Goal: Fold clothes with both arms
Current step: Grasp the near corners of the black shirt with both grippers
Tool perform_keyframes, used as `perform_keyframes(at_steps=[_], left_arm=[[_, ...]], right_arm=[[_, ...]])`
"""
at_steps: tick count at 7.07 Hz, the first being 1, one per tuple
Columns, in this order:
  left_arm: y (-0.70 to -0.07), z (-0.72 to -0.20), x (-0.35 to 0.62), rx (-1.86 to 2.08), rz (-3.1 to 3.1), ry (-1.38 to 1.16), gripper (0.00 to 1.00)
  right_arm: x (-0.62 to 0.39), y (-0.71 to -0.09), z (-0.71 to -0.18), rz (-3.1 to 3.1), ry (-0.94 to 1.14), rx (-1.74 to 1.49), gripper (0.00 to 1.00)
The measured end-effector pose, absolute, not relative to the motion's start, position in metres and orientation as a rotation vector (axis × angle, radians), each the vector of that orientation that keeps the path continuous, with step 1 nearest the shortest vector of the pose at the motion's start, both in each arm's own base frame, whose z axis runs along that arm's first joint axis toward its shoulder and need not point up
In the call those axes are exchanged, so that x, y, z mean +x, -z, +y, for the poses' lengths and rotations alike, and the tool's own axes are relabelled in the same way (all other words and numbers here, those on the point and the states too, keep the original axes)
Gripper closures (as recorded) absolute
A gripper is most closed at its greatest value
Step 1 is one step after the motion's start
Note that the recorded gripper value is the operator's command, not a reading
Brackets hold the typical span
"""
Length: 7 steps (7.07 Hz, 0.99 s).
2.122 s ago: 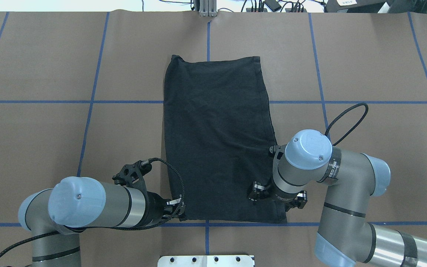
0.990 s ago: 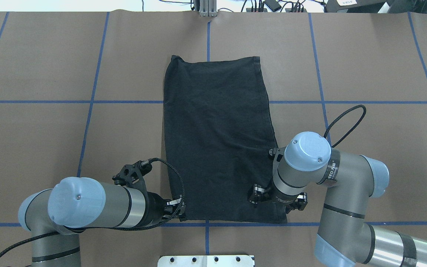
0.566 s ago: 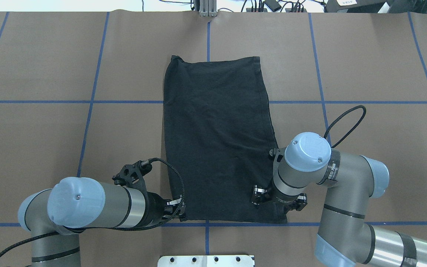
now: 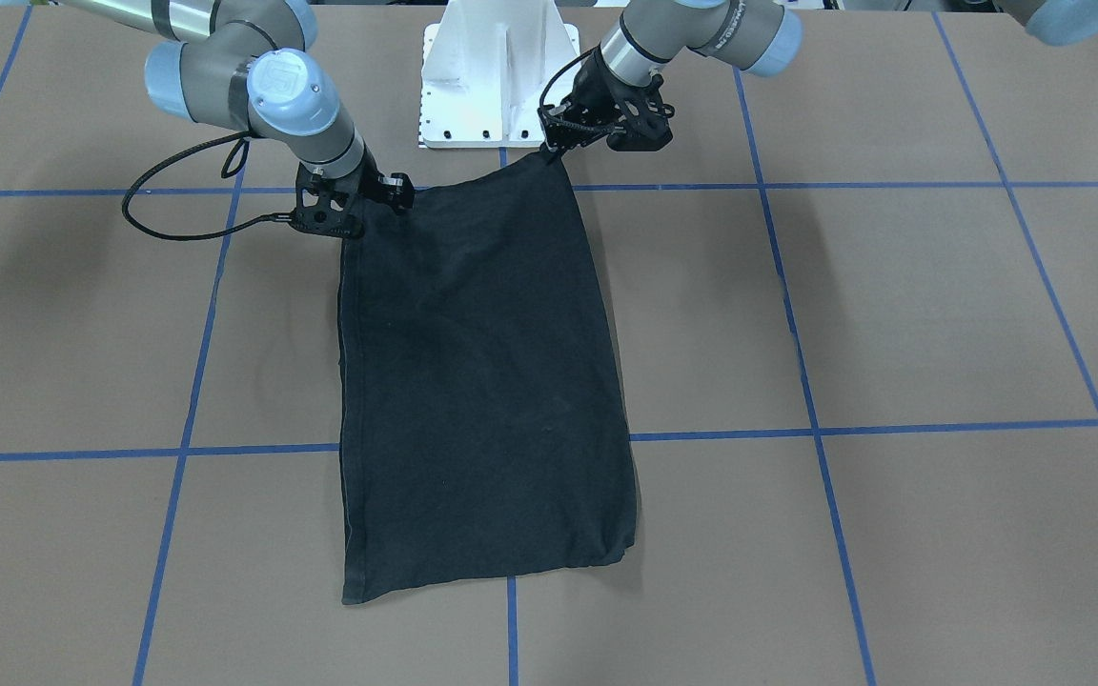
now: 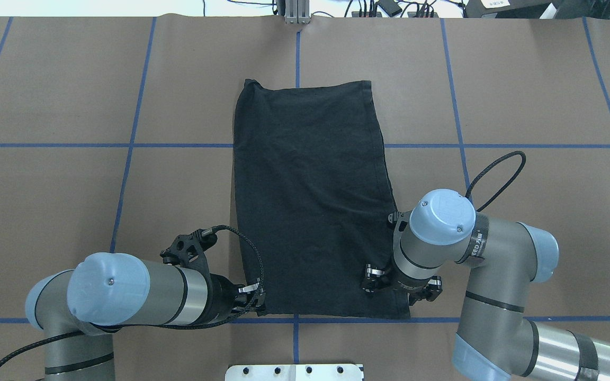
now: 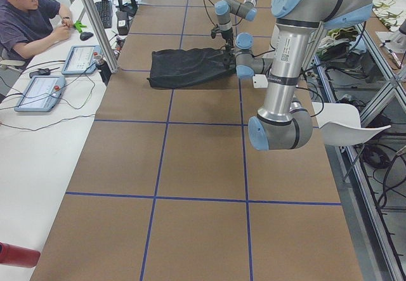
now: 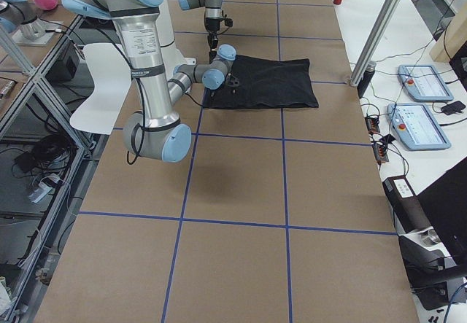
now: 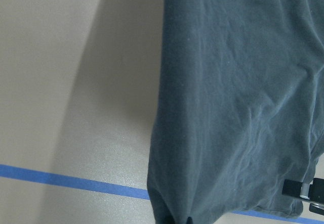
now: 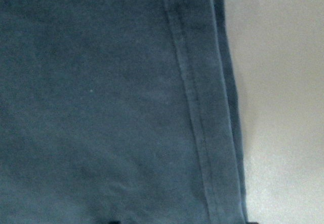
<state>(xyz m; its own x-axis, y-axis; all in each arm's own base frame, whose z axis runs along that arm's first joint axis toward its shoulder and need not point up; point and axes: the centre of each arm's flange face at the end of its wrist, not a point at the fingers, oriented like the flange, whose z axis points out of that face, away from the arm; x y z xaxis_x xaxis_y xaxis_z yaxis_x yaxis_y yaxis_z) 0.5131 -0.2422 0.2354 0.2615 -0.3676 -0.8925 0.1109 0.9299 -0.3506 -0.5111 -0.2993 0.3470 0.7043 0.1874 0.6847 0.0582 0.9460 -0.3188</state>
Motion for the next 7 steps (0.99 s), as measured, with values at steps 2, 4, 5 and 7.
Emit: perform_keyframes(at_steps=[2,4,5,7], left_arm=[[-0.2344,-0.2421,0.5123,-0.235,1.271,0.329,1.0],[-0.2341,-0.2422,0.512,-0.234,1.272,0.329,1.0],[-0.234,-0.2419,0.512,-0.235,1.272,0.329,1.0],[-0.2338,-0.2416,0.5121,-0.235,1.272,0.328,1.0]], right_arm=[[-0.5094,-0.3514,-0.2982,-0.784,-0.075,-0.332,0.16],[-0.5098,-0.3502,-0.297,-0.785,-0.076,-0.333,0.23],[-0.5106,-0.35,-0.2959,-0.784,-0.079,-0.332,0.23],[-0.5125,-0.3511,-0.2934,-0.78,-0.078,-0.333,0.22]])
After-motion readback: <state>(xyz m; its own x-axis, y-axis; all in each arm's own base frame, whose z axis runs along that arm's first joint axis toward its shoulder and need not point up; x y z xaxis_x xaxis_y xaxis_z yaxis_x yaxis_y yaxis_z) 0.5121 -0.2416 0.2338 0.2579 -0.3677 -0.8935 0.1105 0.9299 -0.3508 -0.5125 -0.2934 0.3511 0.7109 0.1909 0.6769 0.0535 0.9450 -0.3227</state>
